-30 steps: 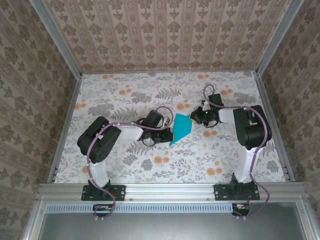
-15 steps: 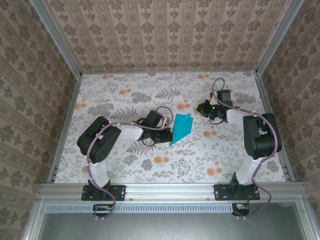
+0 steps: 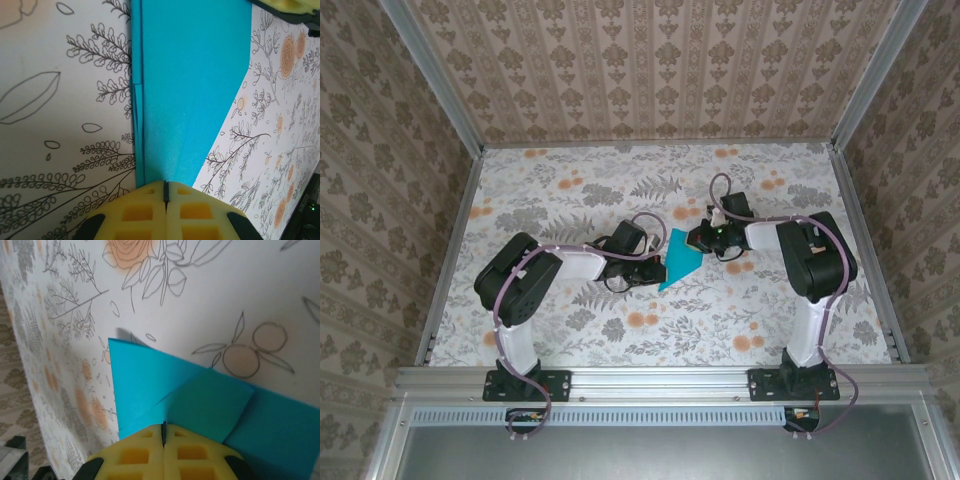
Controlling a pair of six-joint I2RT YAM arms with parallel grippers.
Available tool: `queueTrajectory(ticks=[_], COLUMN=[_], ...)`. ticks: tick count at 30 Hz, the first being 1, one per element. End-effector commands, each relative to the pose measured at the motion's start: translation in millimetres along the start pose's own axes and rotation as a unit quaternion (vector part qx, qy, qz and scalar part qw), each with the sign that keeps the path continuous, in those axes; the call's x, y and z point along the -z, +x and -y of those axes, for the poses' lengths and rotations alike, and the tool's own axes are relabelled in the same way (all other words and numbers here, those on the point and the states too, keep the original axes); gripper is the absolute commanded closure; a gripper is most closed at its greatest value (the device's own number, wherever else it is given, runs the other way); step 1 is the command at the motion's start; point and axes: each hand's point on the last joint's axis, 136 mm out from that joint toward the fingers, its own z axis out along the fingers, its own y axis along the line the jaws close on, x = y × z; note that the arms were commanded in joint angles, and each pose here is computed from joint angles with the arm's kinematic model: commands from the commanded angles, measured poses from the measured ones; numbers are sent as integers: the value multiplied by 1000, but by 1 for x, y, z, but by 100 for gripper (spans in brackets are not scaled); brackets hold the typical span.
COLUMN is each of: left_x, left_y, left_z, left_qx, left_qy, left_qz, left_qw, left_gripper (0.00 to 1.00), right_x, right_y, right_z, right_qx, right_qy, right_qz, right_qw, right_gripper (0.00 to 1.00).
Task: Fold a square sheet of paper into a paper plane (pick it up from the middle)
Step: Fourth fold the wing at the center of the table.
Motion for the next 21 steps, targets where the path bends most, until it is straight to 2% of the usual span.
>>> queueTrajectory(ticks=[1, 8, 13, 17, 21], left_x=[-3, -4, -3, -4, -4], left_y=[55, 55, 52, 49, 47], left_z=[-64, -64, -62, -60, -58], left_qx=[74, 74, 71, 67, 65], left_qy=[-104, -101, -99, -97, -96], left_qz=[-76, -76, -74, -71, -70], left_qw=[989, 989, 990, 990, 991], left_gripper=[100, 100, 100, 100, 100], right_x=[2, 13, 35, 54, 56], right_y=[-31, -67, -79, -62, -25], right_z=[21, 44, 20, -2, -21], right_qx=[-7, -37, -15, 6, 27], right_qy=[27, 51, 33, 14, -1], right_qz=[36, 80, 105, 107, 80], right_qw=[999, 995, 994, 994, 996], right_gripper=[100, 100, 100, 100, 100])
